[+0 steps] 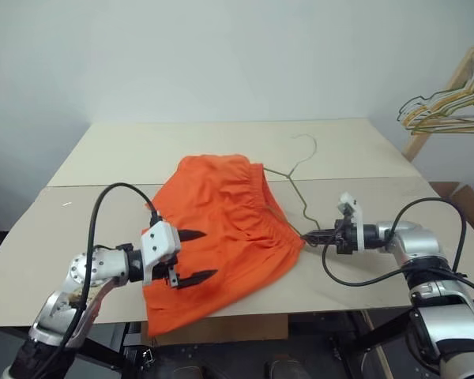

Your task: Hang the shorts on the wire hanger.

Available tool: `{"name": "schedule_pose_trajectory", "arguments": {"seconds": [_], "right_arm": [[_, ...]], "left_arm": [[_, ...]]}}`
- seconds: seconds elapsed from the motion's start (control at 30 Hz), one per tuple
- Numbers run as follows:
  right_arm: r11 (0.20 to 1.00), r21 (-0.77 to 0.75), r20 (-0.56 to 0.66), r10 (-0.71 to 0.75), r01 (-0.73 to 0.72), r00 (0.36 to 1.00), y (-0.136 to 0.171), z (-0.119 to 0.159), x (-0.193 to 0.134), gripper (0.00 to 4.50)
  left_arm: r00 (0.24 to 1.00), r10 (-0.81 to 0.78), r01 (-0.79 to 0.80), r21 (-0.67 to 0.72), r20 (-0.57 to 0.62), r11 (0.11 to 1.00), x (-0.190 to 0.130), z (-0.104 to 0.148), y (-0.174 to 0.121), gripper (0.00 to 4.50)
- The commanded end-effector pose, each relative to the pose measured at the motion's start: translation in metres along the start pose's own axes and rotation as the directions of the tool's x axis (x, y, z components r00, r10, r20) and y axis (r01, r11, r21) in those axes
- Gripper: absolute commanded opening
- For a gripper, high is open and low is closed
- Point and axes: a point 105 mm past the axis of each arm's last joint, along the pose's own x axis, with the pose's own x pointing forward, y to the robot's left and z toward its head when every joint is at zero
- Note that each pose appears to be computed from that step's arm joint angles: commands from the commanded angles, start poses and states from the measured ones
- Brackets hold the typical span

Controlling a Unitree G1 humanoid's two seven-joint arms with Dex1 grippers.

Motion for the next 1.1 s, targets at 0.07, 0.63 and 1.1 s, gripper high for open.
{"name": "schedule_pose_trajectory", "arguments": {"seconds": [0.07,0.63,1.1], "right_arm": [[0.977,-0.212,0.079,-0.016,0.033,0.997,0.015,0.046,-0.003,0.00],[0.879,-0.470,-0.002,-0.088,0.076,0.996,0.031,0.044,0.020,0.00],[0.774,-0.628,-0.030,-0.128,0.081,0.991,0.043,0.050,0.034,0.00]], "left_arm": [[0.982,0.099,-0.123,0.140,0.162,0.982,-0.001,0.059,0.050,4.41],[0.987,-0.151,0.158,0.284,-0.045,0.946,-0.033,0.093,0.135,4.41],[0.897,-0.307,0.393,0.253,-0.319,0.884,0.013,0.060,0.135,4.41]]}}
